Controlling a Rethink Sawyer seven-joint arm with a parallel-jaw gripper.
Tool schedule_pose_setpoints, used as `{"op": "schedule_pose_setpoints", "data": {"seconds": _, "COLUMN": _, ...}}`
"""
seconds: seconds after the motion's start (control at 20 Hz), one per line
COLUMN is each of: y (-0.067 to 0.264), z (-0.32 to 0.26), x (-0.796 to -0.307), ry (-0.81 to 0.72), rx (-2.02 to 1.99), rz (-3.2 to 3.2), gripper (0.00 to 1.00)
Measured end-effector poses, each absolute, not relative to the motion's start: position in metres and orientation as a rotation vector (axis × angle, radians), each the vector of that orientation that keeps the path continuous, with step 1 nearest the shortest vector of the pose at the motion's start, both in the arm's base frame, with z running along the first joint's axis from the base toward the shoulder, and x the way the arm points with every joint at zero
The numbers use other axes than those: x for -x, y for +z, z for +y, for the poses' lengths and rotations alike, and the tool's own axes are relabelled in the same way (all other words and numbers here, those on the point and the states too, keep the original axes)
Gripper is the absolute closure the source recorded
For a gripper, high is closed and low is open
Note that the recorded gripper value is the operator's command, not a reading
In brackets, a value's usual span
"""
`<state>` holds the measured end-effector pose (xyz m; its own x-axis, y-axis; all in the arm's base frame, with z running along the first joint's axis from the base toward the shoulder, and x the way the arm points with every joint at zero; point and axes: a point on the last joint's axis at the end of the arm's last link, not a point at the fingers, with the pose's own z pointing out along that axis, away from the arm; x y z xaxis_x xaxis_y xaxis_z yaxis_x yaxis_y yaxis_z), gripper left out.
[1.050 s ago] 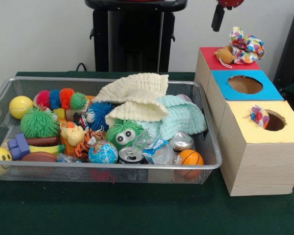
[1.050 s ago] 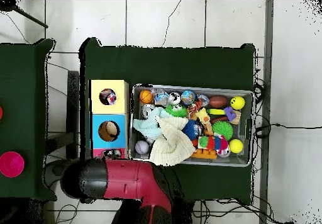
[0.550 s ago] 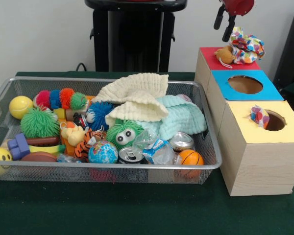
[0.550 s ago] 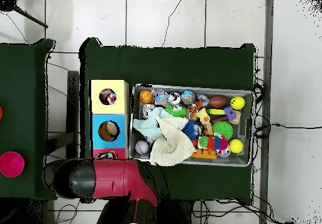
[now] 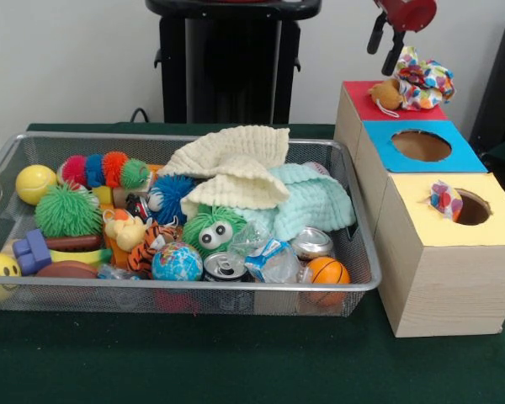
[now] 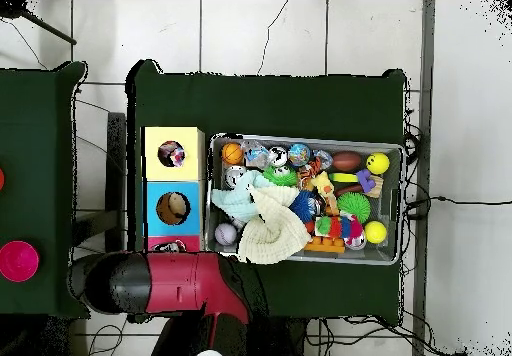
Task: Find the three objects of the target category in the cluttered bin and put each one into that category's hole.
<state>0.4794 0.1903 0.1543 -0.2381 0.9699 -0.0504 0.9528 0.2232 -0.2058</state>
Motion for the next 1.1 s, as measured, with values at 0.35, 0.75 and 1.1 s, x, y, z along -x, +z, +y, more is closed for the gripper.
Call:
{"op": "schedule_pose_setpoints", "data": {"seconds": 0.35, "y": 0.149, "z": 0.202, "x": -0.477, "ry": 0.300, "rx": 1.863, "rz": -2.388, "gripper": 0.00}}
{"op": "schedule_pose_setpoints", "data": {"seconds": 0.75, "y": 0.145, "z": 0.237, "x": -0.471, "ry": 0.297, "rx": 1.793, "rz": -2.448, "gripper": 0.00}}
{"op": "schedule_pose_setpoints", "data": {"seconds": 1.1, "y": 0.134, "z": 0.253, "x": -0.466, "ry": 0.311, "rx": 1.760, "rz": -2.457, "gripper": 0.00}}
